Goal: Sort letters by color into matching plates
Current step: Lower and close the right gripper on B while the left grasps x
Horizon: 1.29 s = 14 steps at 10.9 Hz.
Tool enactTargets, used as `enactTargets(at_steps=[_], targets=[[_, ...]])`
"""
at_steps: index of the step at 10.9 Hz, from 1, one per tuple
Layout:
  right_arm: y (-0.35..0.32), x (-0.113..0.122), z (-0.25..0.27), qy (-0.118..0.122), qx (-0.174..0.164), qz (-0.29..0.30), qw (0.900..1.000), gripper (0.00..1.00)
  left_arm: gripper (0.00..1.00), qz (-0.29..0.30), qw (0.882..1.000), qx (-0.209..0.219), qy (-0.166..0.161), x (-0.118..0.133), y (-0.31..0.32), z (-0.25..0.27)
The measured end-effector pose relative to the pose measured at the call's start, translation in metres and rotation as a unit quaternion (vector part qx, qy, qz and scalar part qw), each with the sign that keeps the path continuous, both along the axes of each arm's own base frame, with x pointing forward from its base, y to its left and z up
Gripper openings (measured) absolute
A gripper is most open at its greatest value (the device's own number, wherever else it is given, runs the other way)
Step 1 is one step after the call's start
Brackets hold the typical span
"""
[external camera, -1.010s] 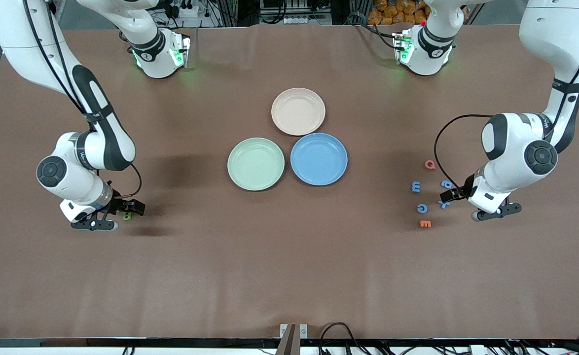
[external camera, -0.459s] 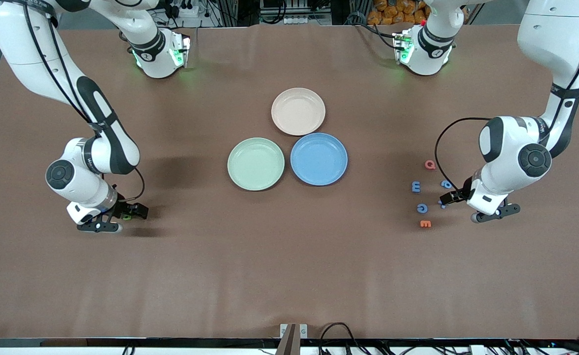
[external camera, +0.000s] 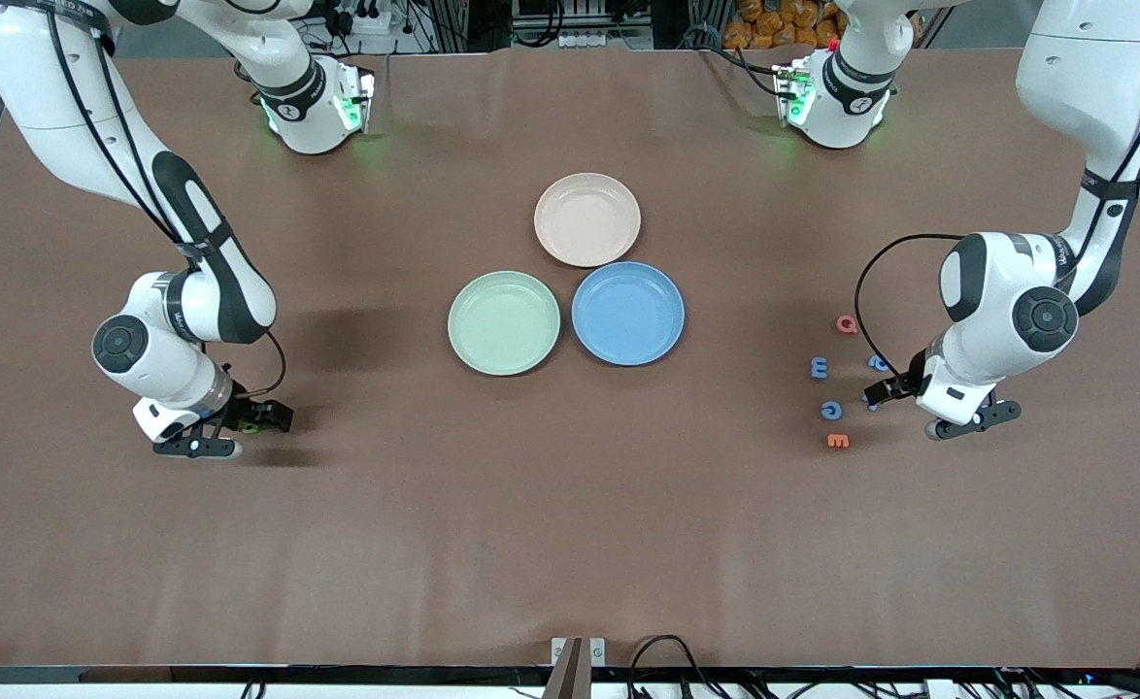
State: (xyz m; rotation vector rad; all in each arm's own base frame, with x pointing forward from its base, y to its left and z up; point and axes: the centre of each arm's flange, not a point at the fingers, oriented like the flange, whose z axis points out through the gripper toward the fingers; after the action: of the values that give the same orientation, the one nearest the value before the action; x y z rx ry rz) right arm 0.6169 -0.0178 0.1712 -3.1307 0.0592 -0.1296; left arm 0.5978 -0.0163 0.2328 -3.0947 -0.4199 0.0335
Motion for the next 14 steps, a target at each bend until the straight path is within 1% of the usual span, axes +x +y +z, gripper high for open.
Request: enactTargets(at_steps=[1, 3, 7, 8, 9, 10, 11, 12, 13, 14], targets=[[0.000, 0.000, 0.000, 0.000, 0.000, 0.000, 1.000, 1.00, 1.00, 0.000, 1.000, 0.000, 0.001, 0.000, 0.000, -0.001], [0.000, 0.001, 0.001, -0.005, 0.000, 0.000, 1.000, 0.96, 1.00, 0.017, 1.000, 0.000, 0.003, -0.001, 0.000, -0.004], [0.000, 0.001, -0.007, -0.010, 0.000, 0.001, 1.000, 0.96, 1.00, 0.030, 0.999, 0.000, 0.011, -0.003, -0.001, -0.015], [0.000, 0.001, -0.007, -0.011, -0.001, 0.001, 1.000, 0.95, 1.00, 0.031, 0.999, 0.000, 0.014, -0.003, -0.001, -0.019], [-0.001, 0.001, -0.007, -0.011, -0.001, 0.001, 1.000, 0.92, 1.00, 0.027, 0.999, 0.002, 0.016, -0.004, -0.001, -0.023], [-0.001, 0.001, -0.007, -0.012, -0.002, 0.002, 1.000, 0.91, 1.00, 0.021, 1.000, 0.008, 0.017, -0.004, -0.001, -0.026], [-0.001, 0.002, -0.006, -0.013, -0.003, 0.004, 1.000, 0.86, 0.96, 0.018, 1.000, 0.011, 0.018, -0.004, 0.000, -0.028], [-0.001, 0.002, -0.005, -0.013, -0.003, 0.004, 1.000, 0.85, 0.95, 0.019, 1.000, 0.011, 0.018, -0.004, 0.000, -0.028], [-0.001, 0.003, -0.004, -0.014, -0.003, 0.004, 1.000, 0.80, 0.93, 0.019, 1.000, 0.011, 0.018, -0.004, 0.001, -0.029], [-0.001, 0.003, -0.004, -0.014, -0.003, 0.004, 1.000, 0.78, 0.92, 0.022, 1.000, 0.012, 0.019, -0.003, 0.002, -0.030]])
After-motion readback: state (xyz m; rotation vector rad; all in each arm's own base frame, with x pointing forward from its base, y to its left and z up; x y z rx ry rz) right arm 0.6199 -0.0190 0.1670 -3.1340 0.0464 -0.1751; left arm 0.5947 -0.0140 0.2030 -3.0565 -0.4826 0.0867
